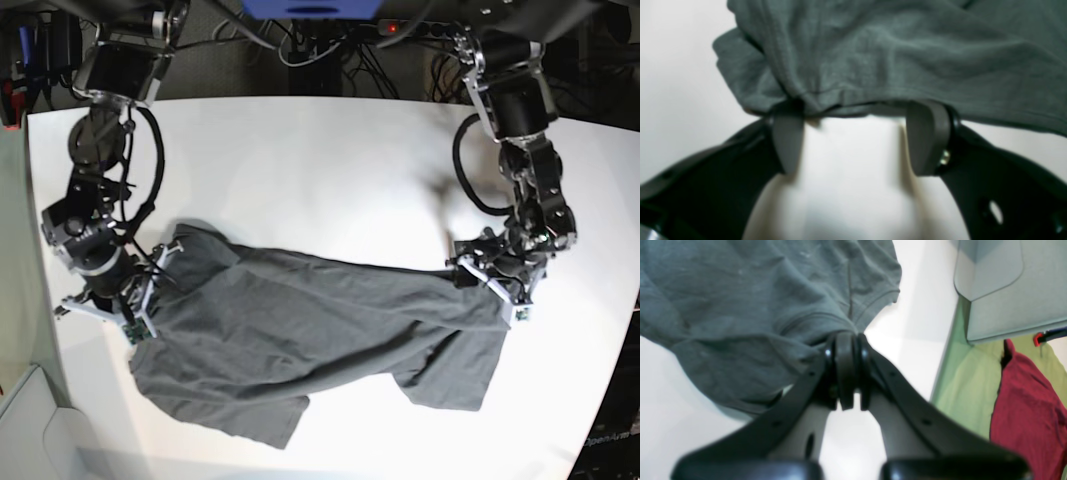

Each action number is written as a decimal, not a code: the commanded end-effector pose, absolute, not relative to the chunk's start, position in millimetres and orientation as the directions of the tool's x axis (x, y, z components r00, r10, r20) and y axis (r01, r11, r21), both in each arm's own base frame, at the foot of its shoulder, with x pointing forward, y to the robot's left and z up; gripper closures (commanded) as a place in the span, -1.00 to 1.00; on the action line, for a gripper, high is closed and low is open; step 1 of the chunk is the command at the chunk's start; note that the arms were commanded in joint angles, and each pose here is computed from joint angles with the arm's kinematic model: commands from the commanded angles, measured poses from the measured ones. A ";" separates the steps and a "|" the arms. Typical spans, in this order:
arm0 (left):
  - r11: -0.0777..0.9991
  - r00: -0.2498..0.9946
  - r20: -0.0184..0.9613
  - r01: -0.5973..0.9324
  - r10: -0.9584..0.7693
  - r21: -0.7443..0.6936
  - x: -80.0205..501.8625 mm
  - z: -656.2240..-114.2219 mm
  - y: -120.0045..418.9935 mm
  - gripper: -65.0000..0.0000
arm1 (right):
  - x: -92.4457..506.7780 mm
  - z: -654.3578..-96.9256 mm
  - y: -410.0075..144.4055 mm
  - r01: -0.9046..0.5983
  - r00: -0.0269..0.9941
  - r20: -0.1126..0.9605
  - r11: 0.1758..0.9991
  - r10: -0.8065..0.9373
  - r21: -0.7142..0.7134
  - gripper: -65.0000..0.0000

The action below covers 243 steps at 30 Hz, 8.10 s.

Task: Layout the t-shirt on the table in an organized manner, then fold the t-shirt properly
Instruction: 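Lift the folded grey shirt with both grippers and drag it back, then pull the shirt apart with both grippers, spreading it flat again, then release the shirt corners and raise both grippers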

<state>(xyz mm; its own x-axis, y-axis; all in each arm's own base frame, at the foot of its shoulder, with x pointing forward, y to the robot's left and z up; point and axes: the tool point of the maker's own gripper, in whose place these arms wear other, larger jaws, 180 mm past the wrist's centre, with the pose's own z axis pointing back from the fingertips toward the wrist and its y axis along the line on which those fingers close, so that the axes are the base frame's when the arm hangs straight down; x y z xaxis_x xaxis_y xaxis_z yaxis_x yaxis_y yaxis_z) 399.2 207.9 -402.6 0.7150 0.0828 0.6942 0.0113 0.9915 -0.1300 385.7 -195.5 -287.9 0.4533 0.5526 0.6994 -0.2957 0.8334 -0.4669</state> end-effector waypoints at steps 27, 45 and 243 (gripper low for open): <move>0.975 0.628 0.751 -0.056 0.203 -0.217 424.5 -395.8 217.6 0.28 | 395.0 -279.2 -197.1 -0.280 0.428 0.721 0.839 0.545 -0.467 1.00; 0.980 0.548 0.813 -0.078 0.196 -0.183 424.2 -352.7 229.6 0.98 | 394.4 -279.6 -198.7 -0.279 0.430 0.719 0.838 0.546 -0.469 1.00; 0.944 0.559 0.812 0.145 0.170 -0.297 399.7 -332.9 212.8 0.24 | 235.9 -452.4 -184.6 -0.697 0.548 0.299 0.624 0.781 -0.353 1.00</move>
